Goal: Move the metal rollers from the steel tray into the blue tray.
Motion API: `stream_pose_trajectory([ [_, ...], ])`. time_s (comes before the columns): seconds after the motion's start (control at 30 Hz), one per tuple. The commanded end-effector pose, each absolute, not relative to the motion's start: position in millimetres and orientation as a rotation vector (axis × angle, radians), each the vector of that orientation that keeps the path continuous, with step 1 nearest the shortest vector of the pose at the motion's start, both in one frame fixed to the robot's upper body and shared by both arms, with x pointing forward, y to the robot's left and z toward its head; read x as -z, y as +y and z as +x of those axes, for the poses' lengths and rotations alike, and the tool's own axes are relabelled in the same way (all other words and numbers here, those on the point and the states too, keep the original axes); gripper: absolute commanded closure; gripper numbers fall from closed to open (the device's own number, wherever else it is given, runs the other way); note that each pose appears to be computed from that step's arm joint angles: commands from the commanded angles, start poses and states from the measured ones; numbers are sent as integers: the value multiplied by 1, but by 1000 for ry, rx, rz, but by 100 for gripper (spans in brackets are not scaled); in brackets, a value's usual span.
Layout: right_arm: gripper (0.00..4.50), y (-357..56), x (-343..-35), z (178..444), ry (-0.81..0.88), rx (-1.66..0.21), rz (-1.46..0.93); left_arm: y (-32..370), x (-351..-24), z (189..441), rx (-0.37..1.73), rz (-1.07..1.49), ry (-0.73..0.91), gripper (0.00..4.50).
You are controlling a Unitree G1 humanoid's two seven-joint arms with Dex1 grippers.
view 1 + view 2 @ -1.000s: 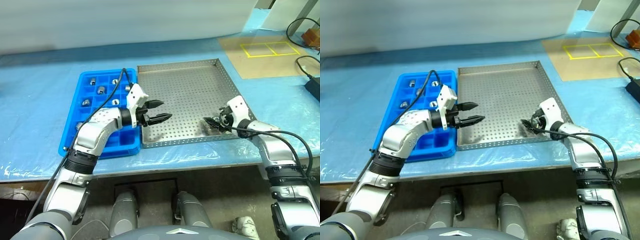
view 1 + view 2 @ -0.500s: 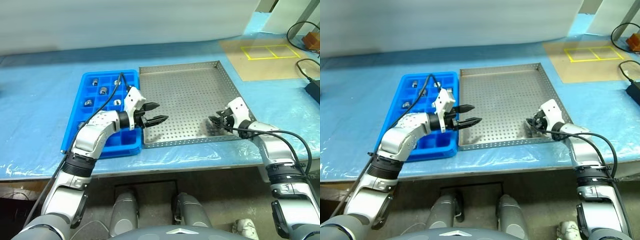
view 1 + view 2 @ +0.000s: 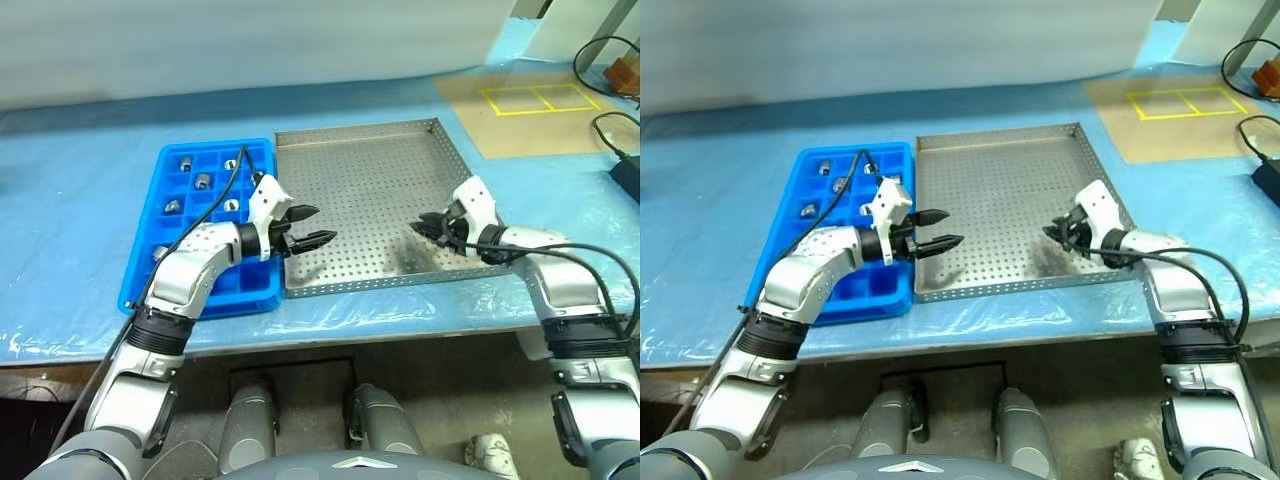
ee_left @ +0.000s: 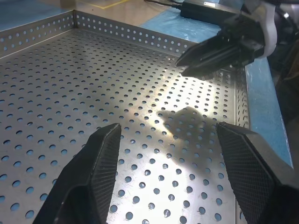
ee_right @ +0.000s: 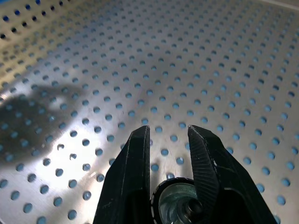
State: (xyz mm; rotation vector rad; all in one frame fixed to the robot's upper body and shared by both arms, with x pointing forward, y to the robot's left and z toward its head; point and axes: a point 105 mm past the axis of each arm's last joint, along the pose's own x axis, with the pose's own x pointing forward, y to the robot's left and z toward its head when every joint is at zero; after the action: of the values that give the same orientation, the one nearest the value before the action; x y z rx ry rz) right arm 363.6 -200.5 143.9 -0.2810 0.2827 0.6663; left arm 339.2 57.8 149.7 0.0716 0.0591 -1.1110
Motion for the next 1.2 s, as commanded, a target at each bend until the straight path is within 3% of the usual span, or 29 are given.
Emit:
stream_pose_trajectory([
  [0.03, 331, -204, -185, 369, 180, -650, -302, 57, -160, 338, 1107, 86, 4, 107],
  [0.2, 331, -150, -216, 364, 69, -810, -235, 67, -172, 338, 1088, 82, -47, 107],
  [0.4, 331, -69, -208, 359, 34, -1022, -199, 113, -211, 336, 994, 120, -143, 107],
  [0.6, 331, -17, -194, 358, 42, -1176, -162, 178, -212, 312, 839, 238, -67, 107],
  [0.9, 331, 26, -184, 334, 63, -1429, -143, 203, -187, 241, 818, 274, 150, 107],
  [1.2, 331, 43, -163, 306, 180, -1566, -102, 192, -185, 234, 773, 232, 141, 107],
])
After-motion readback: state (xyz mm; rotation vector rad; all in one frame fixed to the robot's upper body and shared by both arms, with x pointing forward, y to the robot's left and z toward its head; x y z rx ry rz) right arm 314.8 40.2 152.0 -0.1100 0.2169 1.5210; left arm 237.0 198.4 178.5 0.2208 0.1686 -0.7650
